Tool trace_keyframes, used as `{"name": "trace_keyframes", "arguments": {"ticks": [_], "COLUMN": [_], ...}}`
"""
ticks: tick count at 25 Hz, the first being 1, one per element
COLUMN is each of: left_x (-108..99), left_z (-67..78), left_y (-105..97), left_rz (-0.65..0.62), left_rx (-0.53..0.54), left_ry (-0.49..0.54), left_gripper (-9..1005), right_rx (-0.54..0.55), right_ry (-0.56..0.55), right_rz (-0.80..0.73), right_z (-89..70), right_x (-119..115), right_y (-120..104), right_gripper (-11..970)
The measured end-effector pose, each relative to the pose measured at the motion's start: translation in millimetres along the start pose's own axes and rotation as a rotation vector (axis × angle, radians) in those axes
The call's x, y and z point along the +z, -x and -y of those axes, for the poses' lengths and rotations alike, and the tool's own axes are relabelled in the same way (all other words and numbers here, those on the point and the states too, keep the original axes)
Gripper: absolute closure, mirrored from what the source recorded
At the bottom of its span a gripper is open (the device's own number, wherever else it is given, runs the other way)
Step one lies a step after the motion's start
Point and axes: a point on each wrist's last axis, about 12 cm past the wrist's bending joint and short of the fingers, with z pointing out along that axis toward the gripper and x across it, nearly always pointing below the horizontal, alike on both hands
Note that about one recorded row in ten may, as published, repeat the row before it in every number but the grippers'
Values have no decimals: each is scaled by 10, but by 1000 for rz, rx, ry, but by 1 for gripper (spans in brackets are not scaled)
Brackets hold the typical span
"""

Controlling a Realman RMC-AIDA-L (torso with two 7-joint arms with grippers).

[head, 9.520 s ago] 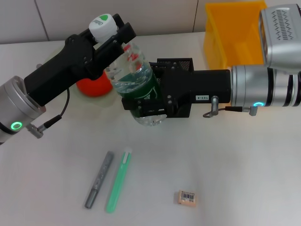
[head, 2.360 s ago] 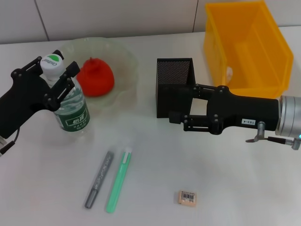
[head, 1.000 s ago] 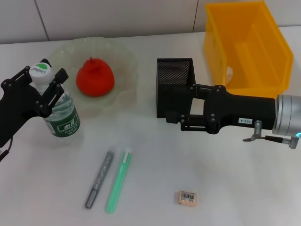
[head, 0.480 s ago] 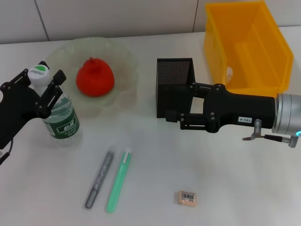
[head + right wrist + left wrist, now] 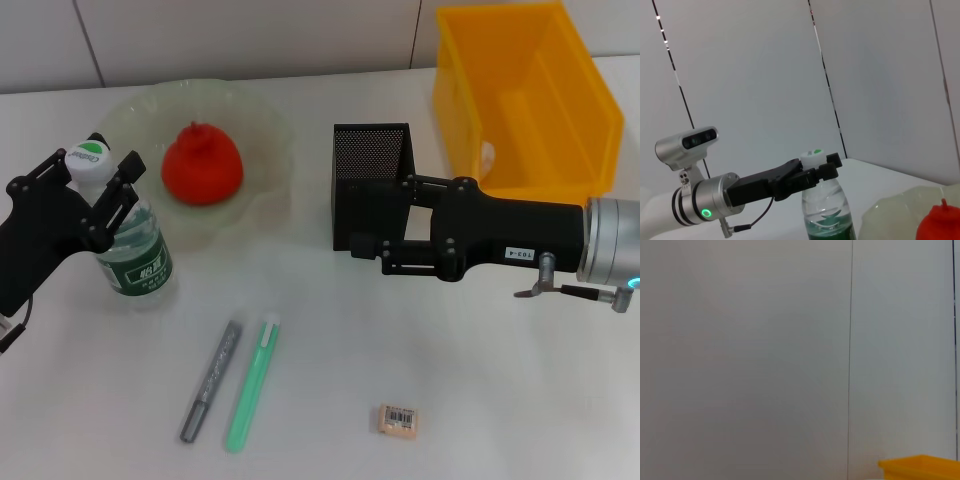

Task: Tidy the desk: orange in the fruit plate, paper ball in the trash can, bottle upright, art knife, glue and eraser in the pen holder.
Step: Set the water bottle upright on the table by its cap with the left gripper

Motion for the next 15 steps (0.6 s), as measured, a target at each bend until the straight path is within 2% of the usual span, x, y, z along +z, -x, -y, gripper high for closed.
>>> {"name": "trace_keyframes", "arguments": {"ticks": [15], "left_x": [5], "left_z": [-12], "left_y": [-14], "left_rz": [-13], "left_rx": [1], "left_ry": [9], "left_gripper": [565], "right_rx": [2], "right_ry": [0], "right_rz": [4], "right_z": [0], "right_x": [0], "right_y": [4], "right_gripper": [193]}}
